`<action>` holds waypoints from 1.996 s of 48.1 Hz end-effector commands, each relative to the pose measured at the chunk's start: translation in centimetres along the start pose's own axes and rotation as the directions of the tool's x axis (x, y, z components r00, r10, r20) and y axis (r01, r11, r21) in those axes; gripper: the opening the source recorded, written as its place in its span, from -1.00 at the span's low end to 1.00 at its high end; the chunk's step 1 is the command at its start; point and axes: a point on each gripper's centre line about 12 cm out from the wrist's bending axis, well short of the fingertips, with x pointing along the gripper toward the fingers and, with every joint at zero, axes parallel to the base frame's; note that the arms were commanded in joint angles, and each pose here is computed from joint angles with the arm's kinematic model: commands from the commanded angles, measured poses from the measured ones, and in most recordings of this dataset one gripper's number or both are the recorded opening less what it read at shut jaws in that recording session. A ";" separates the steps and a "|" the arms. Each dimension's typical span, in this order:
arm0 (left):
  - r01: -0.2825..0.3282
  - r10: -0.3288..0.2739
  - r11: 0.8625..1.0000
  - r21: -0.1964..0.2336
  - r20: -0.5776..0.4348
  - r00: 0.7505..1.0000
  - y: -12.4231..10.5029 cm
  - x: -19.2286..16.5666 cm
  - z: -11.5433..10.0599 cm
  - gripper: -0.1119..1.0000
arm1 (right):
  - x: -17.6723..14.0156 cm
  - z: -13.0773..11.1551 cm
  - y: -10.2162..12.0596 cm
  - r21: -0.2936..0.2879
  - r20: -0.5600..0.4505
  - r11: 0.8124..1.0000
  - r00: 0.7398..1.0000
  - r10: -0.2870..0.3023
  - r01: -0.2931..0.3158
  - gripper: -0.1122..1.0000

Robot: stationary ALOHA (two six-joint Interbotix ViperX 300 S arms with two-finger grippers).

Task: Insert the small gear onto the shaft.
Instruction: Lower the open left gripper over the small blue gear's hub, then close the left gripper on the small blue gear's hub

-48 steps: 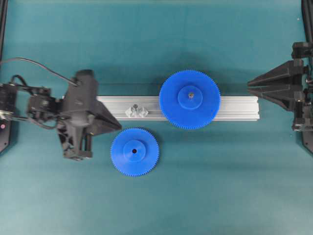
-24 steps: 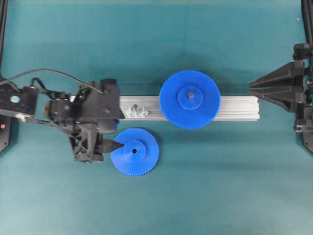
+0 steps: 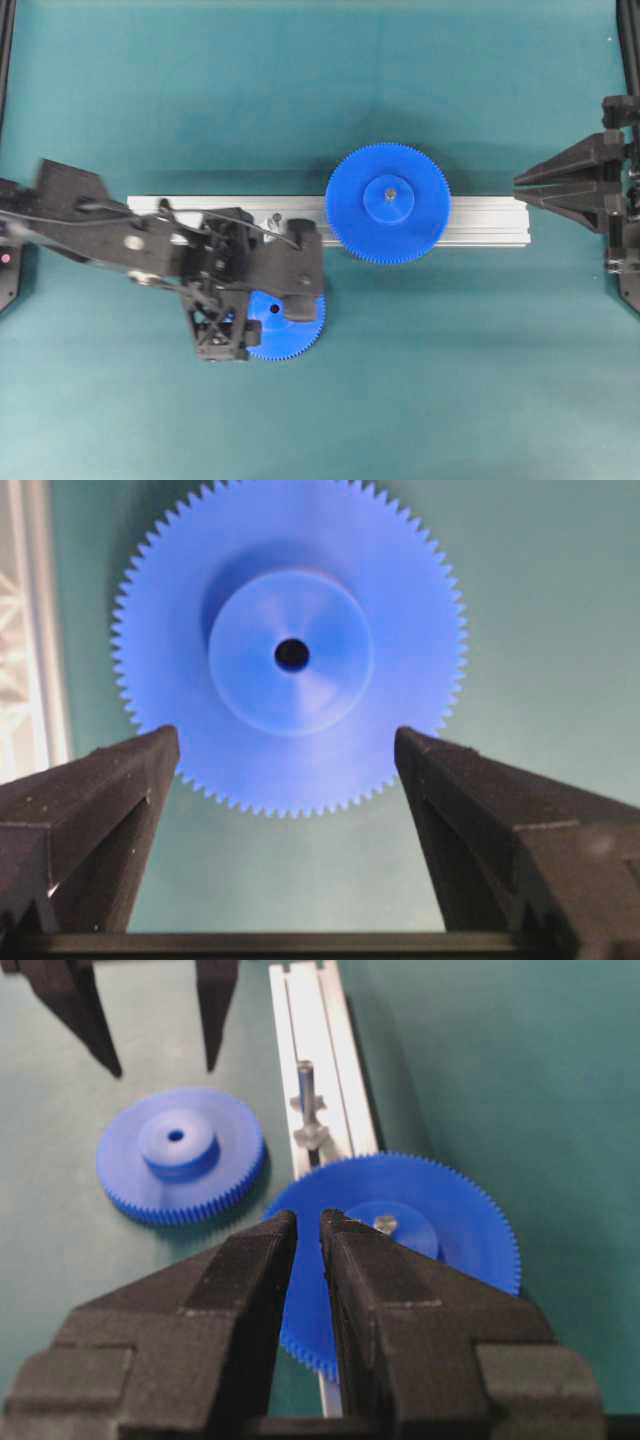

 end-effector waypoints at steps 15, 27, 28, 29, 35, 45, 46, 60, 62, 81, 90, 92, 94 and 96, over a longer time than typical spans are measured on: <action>0.000 0.000 1.000 0.008 0.008 1.000 -0.2 0.5 1.5 0.77 | -0.8 0.0 0.1 0.014 -0.006 1.000 1.000 0.005 -0.005 -0.30; -0.003 0.003 1.000 0.004 -0.021 1.000 -0.2 2.0 1.3 0.77 | -0.7 -0.9 0.0 0.028 -0.035 1.000 0.999 0.003 -0.002 -0.30; -0.003 0.003 1.000 0.004 -0.021 1.000 -0.2 2.1 1.4 0.77 | -0.7 -0.9 0.0 0.034 -0.035 0.999 0.999 0.003 -0.002 -0.30; -0.003 0.003 1.000 0.006 -0.020 1.000 -0.2 2.2 1.4 0.77 | -0.6 -1.0 0.0 0.037 -0.035 0.999 0.999 0.003 -0.002 -0.30; -0.005 0.005 1.000 0.010 -0.019 1.000 -0.2 2.8 1.9 0.77 | -0.7 -1.1 0.0 0.053 -0.035 0.999 0.999 0.003 -0.001 -0.30; -0.006 0.006 1.000 0.008 -0.029 1.000 -0.3 3.5 2.0 0.77 | -0.9 -1.1 0.0 0.051 -0.029 0.999 1.000 0.003 -0.001 -0.30; -0.006 0.006 1.000 0.008 -0.029 1.000 -0.3 3.5 2.0 0.77 | -0.9 -1.2 0.0 0.051 -0.029 0.999 1.000 0.003 -0.001 -0.30; -0.016 0.016 1.000 -0.002 -0.042 0.999 0.6 3.7 1.6 0.77 | -1.0 -1.1 0.0 0.053 -0.026 0.999 1.000 0.003 -0.002 -0.30; -0.015 0.015 1.000 0.002 -0.040 0.999 0.5 3.7 1.6 0.77 | -1.0 -1.1 0.0 0.053 -0.026 0.999 1.000 0.003 -0.002 -0.30; -0.016 0.016 1.000 0.010 -0.059 0.998 0.5 4.1 1.2 0.77 | -1.1 -1.0 0.0 0.054 -0.023 0.999 1.000 0.003 -0.002 -0.30; -0.011 0.012 1.000 0.020 -0.056 0.998 0.0 4.0 1.3 0.77 | -1.0 -1.1 0.0 0.054 -0.022 0.999 1.000 0.003 -0.002 -0.30; -0.010 0.011 1.000 0.021 -0.057 0.998 0.0 4.0 1.2 0.77 | -1.0 -1.1 0.0 0.054 -0.022 0.999 1.000 0.003 -0.002 -0.30; -0.010 0.011 1.000 0.021 -0.056 0.998 -0.1 4.0 1.3 0.77 | -1.0 -1.1 0.0 0.054 -0.022 0.999 1.000 0.003 -0.002 -0.30; -0.010 0.011 1.000 0.021 -0.057 0.998 0.0 4.0 1.3 0.77 | -1.0 -1.0 0.0 0.054 -0.020 0.999 1.000 0.003 -0.002 -0.30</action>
